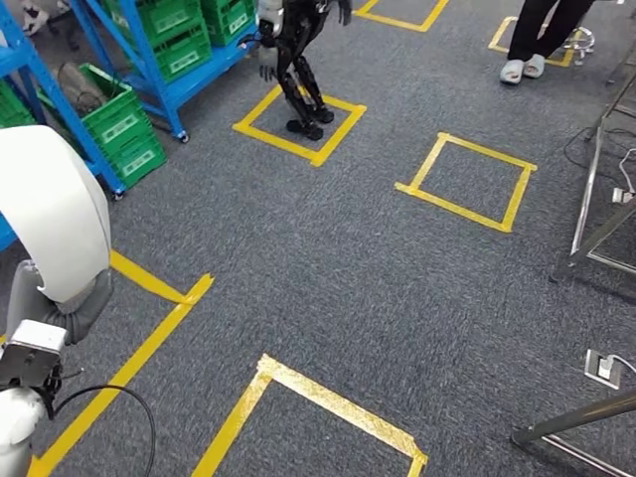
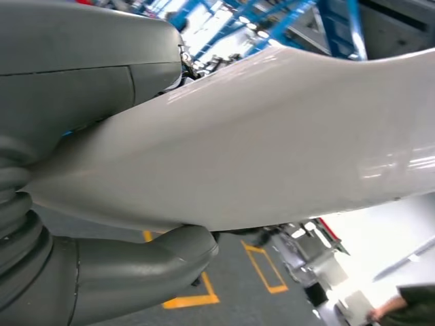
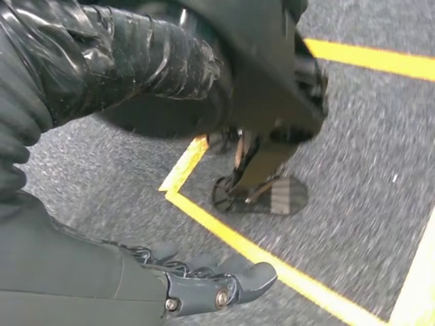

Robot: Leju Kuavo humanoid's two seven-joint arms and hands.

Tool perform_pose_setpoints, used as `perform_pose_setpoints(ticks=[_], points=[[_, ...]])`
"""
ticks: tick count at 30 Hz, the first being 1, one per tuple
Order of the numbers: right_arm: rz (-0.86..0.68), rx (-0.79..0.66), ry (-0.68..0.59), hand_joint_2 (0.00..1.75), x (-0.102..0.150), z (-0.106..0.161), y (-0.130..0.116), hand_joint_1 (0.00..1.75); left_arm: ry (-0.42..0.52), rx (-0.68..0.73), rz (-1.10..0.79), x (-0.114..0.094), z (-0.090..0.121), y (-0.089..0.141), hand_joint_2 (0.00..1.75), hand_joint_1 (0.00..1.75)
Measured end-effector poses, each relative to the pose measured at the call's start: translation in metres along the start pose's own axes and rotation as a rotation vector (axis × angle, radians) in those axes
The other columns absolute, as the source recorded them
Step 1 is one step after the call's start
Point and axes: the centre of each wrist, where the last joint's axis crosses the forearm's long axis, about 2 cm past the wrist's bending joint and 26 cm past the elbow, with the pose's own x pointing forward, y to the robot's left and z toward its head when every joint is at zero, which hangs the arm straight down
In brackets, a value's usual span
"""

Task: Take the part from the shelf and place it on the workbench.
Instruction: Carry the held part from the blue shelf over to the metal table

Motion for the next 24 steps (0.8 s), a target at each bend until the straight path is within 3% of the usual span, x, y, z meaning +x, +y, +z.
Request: perform_pose_setpoints(ticks=[24], points=[[0.001,-0.012,0.039,1.75,-0.0012,0.0004,0.0014,0.00,0.029,0.024,-0.040,-0.0082,-0.0052,-0.0042,1.75,1.75]])
